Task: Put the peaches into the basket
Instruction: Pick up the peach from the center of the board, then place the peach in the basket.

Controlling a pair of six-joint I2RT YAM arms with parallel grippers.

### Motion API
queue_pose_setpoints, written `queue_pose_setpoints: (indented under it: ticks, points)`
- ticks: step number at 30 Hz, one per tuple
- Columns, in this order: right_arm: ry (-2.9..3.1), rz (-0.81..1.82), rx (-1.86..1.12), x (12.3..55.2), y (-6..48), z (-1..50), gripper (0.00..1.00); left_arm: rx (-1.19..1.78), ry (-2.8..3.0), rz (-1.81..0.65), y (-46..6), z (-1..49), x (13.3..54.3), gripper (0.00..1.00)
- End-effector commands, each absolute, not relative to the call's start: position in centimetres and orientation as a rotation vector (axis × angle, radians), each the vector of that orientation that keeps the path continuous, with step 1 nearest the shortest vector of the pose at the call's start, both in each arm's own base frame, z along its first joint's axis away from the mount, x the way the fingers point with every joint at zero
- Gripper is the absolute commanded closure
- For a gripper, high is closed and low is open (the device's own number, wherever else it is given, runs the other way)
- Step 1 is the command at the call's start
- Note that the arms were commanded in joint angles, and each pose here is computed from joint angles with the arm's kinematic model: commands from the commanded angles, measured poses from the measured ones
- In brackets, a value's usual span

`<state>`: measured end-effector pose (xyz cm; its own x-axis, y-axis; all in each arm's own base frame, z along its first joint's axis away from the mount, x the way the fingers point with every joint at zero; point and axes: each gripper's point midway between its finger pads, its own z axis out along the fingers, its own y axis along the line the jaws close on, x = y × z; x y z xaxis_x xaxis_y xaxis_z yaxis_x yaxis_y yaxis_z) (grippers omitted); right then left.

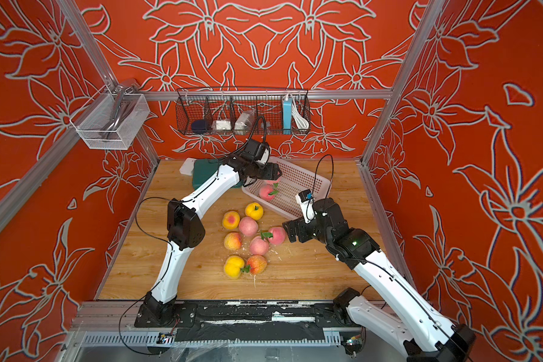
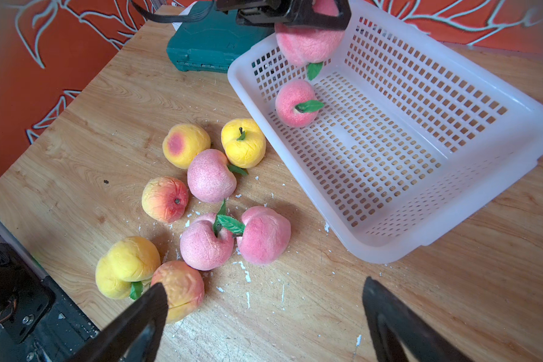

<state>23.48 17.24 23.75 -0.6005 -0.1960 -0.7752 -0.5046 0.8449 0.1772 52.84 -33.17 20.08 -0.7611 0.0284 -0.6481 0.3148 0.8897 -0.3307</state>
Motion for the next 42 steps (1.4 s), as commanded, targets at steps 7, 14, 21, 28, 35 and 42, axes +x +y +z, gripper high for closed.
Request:
queue_pose_setpoints:
  ticks: [7, 14, 21, 28, 35, 42]
  points:
    - [2.232, 0.473, -0.516, 23.6, 16.9, 22.8, 0.01, 0.334, 2.271, -0.438, -33.7, 18.6, 56.4, 0.33]
    - [2.238, 0.459, -0.508, 23.7, 16.6, 22.6, 0.01, 0.377, 2.222, -0.387, -33.9, 17.4, 57.8, 0.33]
    - [2.244, 0.451, -0.495, 24.0, 16.4, 22.5, 0.01, 0.373, 2.212, -0.366, -34.1, 16.0, 58.7, 0.33]
    - [2.245, 0.442, -0.493, 24.1, 16.2, 22.5, 0.01, 0.379, 2.239, -0.323, -33.8, 13.9, 59.0, 0.33]
    - [2.248, 0.441, -0.494, 24.1, 16.0, 22.4, 0.01, 0.375, 2.257, -0.265, -33.3, 12.1, 59.4, 0.33]
    - [2.254, 0.446, -0.494, 24.1, 16.0, 22.1, 0.01, 0.379, 2.277, -0.213, -32.8, 10.2, 59.6, 0.32]
